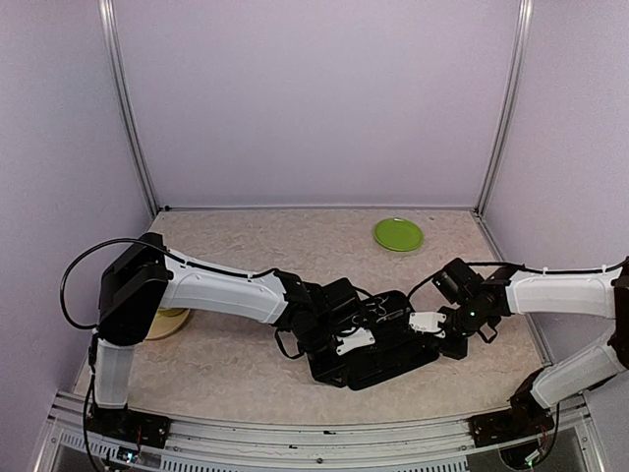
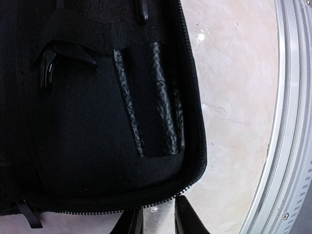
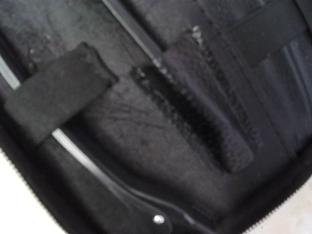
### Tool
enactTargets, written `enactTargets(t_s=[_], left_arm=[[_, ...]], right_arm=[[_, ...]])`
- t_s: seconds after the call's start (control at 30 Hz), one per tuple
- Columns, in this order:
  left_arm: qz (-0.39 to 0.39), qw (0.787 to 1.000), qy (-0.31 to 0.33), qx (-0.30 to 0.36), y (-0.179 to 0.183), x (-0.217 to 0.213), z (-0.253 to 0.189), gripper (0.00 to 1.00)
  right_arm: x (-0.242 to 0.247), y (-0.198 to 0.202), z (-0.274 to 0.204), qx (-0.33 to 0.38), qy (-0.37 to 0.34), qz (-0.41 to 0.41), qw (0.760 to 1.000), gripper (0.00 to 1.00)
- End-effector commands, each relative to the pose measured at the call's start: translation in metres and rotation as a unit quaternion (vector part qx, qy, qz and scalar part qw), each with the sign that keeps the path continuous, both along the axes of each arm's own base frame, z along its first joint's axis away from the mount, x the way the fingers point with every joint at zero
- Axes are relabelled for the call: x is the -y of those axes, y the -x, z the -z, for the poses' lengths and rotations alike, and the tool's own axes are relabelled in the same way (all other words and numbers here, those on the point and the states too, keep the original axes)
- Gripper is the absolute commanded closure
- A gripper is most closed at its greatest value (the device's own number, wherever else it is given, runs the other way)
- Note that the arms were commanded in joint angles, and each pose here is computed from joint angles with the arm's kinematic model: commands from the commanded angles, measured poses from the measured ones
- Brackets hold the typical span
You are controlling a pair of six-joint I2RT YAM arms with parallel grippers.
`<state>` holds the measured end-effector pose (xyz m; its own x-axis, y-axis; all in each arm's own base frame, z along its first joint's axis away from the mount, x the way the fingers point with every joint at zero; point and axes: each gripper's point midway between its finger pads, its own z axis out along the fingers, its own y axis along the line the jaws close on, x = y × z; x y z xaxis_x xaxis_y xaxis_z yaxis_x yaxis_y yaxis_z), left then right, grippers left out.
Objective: Sort the hair-cutting tools
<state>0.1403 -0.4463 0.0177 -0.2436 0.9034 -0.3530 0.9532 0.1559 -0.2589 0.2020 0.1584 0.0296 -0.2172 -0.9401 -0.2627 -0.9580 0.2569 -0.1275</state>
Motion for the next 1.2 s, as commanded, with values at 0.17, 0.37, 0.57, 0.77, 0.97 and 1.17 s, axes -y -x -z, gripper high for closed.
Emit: enactTargets(t_s=[0.17,0.37,0.57,0.77,0.97,1.17], left_arm=[[0.0,0.999,-0.036,-0.015,0.009,-0.014,0.026,0.76],[0.001,0.999,-0.029,-0.017,0.01,-0.01,0.026,0.76],[0.004,1.0,-0.024,-0.018,0.011,-0.008,0.024,0.76],[0.004,1.0,-0.019,-0.019,0.011,-0.006,0.024,0.76],[0.004,1.0,-0.016,-0.019,0.011,-0.006,0.024,0.76],[-0.001,1.0,0.0,-0.013,0.007,-0.007,0.017,0.76]], right_arm=[[-0.015,0.011,0.003,-0.022,0.018,-0.016,0.999,1.0],[-0.029,0.017,0.006,-0.031,0.017,-0.038,0.999,1.0],[-0.046,0.025,0.006,-0.05,0.007,-0.065,0.997,1.0],[-0.063,0.043,0.004,-0.084,-0.021,-0.102,0.991,0.97],[-0.067,0.06,0.005,-0.117,-0.047,-0.131,0.983,0.88],[-0.061,0.066,0.009,-0.116,-0.047,-0.138,0.983,0.79]])
